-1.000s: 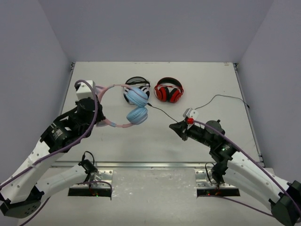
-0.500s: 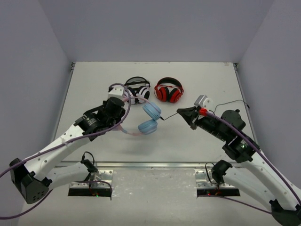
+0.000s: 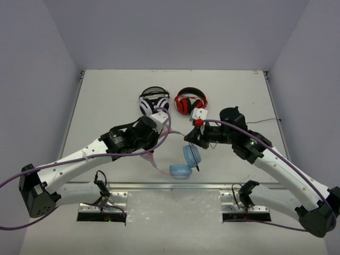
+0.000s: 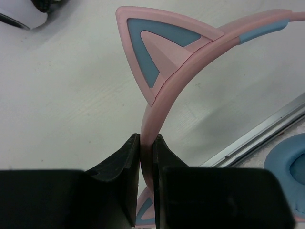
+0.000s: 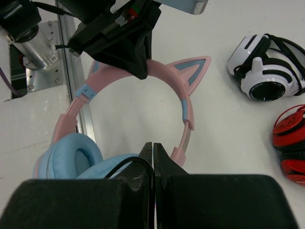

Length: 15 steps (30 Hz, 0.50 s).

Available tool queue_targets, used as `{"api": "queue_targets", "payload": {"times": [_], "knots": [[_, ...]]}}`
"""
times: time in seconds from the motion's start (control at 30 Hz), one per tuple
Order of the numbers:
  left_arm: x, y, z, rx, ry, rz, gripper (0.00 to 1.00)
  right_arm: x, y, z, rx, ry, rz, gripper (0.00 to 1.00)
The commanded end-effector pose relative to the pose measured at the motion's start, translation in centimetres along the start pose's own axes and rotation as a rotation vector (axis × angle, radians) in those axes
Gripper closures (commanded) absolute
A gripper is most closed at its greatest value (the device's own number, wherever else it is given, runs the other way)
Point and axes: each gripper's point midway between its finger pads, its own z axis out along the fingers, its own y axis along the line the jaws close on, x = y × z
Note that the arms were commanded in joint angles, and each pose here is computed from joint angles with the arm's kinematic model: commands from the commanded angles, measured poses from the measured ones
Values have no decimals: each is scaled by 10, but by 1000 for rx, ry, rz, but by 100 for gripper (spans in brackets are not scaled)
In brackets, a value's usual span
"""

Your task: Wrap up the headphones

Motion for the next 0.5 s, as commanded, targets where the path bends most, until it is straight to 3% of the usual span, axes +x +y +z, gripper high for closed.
{"api": "queue_targets", "payload": {"times": [0.0, 0.3, 0.47], "knots": [[-21, -43, -8, 188, -69, 56, 100, -38, 0, 0, -21, -93, -64, 99], [-5, -70, -5, 246, -24, 140, 100, -18, -47, 4, 247, -26, -30, 98], [-12, -60, -9, 197, -60, 131, 100, 3, -55, 6, 292, 77, -10, 87]]}}
